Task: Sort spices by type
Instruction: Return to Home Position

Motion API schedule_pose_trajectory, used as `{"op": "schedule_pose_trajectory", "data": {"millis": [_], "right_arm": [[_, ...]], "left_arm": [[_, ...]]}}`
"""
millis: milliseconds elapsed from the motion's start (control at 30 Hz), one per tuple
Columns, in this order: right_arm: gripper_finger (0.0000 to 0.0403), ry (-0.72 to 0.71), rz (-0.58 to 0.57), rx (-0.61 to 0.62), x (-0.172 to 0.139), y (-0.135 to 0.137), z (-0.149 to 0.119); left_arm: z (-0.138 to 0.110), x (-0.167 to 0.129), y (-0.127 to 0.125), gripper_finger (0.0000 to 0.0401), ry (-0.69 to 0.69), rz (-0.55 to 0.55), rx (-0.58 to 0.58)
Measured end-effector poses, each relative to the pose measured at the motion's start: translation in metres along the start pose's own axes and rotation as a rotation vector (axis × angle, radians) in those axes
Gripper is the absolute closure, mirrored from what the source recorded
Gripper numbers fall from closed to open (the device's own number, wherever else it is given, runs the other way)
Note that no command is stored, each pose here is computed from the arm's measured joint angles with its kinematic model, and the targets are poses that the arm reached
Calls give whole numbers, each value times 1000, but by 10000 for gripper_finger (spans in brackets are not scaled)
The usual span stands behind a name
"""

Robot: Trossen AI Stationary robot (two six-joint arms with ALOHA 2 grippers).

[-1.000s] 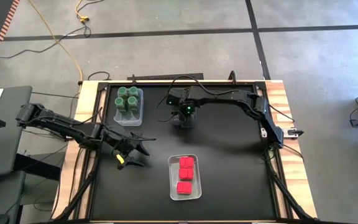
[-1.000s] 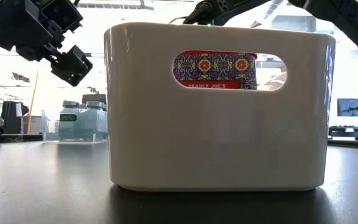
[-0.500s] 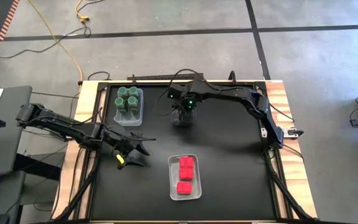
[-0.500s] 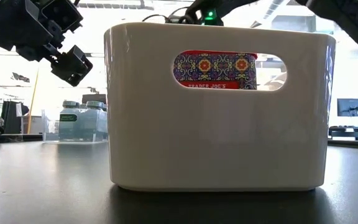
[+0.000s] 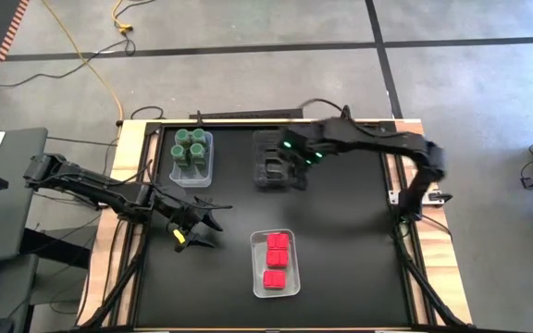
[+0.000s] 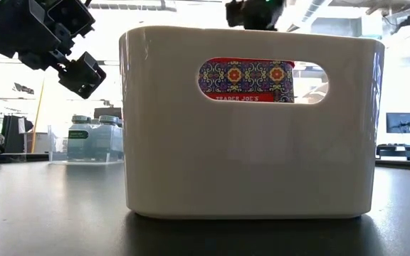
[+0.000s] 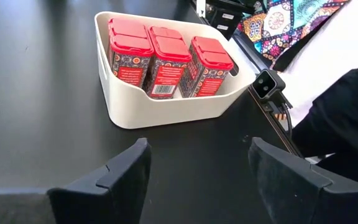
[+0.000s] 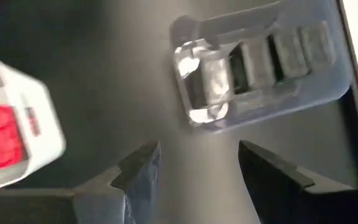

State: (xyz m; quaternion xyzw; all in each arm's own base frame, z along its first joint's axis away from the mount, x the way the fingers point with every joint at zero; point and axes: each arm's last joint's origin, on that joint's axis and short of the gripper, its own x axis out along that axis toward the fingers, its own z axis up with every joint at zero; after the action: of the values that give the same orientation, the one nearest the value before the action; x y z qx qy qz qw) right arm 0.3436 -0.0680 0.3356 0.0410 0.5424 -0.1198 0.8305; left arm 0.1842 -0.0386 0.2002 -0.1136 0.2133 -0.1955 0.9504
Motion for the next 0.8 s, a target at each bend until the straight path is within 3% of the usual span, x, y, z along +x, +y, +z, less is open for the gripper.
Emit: {"op": "schedule_pose_trajectory", "data": {"millis": [167, 367, 500, 633, 733, 800], "right_arm": [[158, -77, 50, 75, -19, 25, -55], [158, 8, 84, 89, -29, 41, -128], [158, 45, 106, 200, -31, 50, -162], [158, -47, 176, 72, -19, 63, -184], [158, -142, 226, 51, -2, 66, -198], [158, -214, 254, 44, 10, 66, -206]], "left_arm": [[0, 0, 0, 142, 0, 0, 0], [0, 0, 1, 142, -8, 29, 111], [6, -1, 5, 142, -66, 174, 234], [10, -2, 9, 142, -124, 324, 167], [11, -4, 13, 142, -145, 463, 146], [12, -5, 14, 142, -160, 496, 144]]}}
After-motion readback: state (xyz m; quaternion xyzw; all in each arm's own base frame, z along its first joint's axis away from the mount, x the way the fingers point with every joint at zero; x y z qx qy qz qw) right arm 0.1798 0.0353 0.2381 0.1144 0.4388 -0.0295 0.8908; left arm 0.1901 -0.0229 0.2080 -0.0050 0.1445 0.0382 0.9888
